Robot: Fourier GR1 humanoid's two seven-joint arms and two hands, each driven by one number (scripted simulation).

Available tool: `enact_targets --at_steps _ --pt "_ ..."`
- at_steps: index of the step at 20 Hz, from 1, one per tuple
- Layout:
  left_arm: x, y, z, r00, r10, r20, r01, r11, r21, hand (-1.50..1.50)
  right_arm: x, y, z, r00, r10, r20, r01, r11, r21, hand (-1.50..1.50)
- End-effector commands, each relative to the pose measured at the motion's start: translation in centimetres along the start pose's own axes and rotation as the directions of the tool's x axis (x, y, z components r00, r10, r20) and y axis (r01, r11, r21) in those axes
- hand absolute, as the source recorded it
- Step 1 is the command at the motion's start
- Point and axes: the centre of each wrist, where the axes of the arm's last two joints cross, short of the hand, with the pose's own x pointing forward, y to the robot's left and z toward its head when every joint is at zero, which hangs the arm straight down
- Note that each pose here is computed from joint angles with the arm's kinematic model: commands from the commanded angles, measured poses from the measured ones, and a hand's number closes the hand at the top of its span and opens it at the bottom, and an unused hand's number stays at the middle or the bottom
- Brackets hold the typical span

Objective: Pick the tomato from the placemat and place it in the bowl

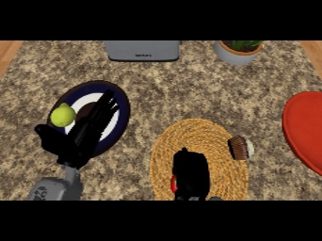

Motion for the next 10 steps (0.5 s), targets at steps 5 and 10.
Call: enact_targets --at_steps 5,10 --pt "-0.1 1.8 1.0 1.0 0.007 -0.002 -0.007 0.999 0.047 0.0 -15.1 3.3 5.8 0.95 0.179 0.257 -0.22 0.965 0.141 1.5" --pt "-0.1 2.0 0.4 1.0 0.01 -0.007 -0.01 0.999 0.04 0.0 -23.0 -0.3 8.7 0.921 0.257 0.292 -0.251 0.966 -0.059 1.5"
